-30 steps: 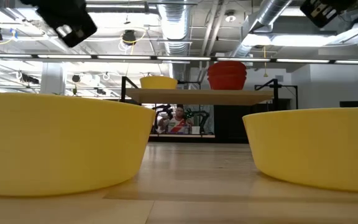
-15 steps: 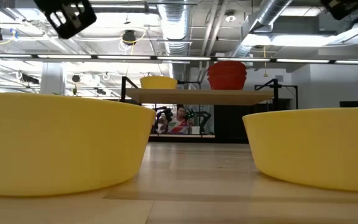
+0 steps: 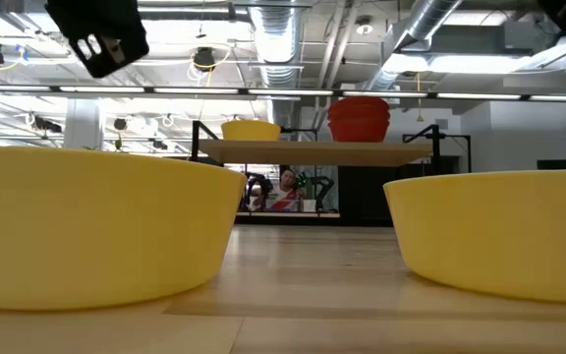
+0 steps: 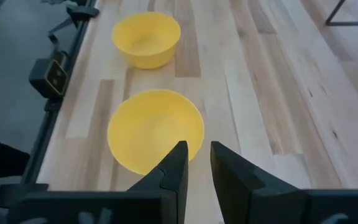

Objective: Pick & Place Mini bowls
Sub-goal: Stack the left yellow bowl on top of the yellow bowl on the shelf

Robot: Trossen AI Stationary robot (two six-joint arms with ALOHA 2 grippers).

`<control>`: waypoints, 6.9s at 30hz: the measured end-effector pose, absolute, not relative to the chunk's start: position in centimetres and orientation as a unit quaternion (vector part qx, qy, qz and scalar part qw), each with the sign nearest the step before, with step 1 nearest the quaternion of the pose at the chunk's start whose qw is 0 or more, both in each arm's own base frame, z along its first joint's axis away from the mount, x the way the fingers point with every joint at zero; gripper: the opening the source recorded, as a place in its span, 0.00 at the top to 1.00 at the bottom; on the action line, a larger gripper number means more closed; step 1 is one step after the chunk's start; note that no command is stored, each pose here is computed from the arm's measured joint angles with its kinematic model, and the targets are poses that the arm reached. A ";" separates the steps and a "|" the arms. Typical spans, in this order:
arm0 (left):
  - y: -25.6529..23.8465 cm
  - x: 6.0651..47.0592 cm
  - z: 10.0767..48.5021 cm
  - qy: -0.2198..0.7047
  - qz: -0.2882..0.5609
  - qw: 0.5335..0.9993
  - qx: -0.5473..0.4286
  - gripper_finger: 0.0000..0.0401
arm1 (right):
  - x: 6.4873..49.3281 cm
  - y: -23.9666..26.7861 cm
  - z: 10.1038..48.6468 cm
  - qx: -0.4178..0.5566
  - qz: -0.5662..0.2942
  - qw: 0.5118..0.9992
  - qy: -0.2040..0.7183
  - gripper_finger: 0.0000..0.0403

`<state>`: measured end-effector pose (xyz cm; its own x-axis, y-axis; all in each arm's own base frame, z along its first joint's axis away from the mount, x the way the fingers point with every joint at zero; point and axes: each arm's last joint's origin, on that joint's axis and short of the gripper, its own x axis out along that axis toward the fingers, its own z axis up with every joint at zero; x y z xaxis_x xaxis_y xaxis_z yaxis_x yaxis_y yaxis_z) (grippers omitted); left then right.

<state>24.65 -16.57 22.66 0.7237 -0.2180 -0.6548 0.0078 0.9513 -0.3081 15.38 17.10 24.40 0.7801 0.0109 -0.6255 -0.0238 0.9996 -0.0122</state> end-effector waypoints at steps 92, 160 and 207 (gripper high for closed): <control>-15.8 25.9 16.9 0.431 -0.008 0.892 -0.138 0.78 | 12.0 10.6 18.2 0.170 0.023 0.961 0.216 0.85; -16.6 27.0 14.1 0.447 -0.012 0.884 -0.139 0.78 | 12.1 10.7 18.4 0.180 0.028 0.961 0.207 0.85; -16.8 27.9 15.9 0.396 -0.001 0.898 -0.193 0.99 | 12.1 10.7 18.4 0.181 0.028 0.961 0.207 0.85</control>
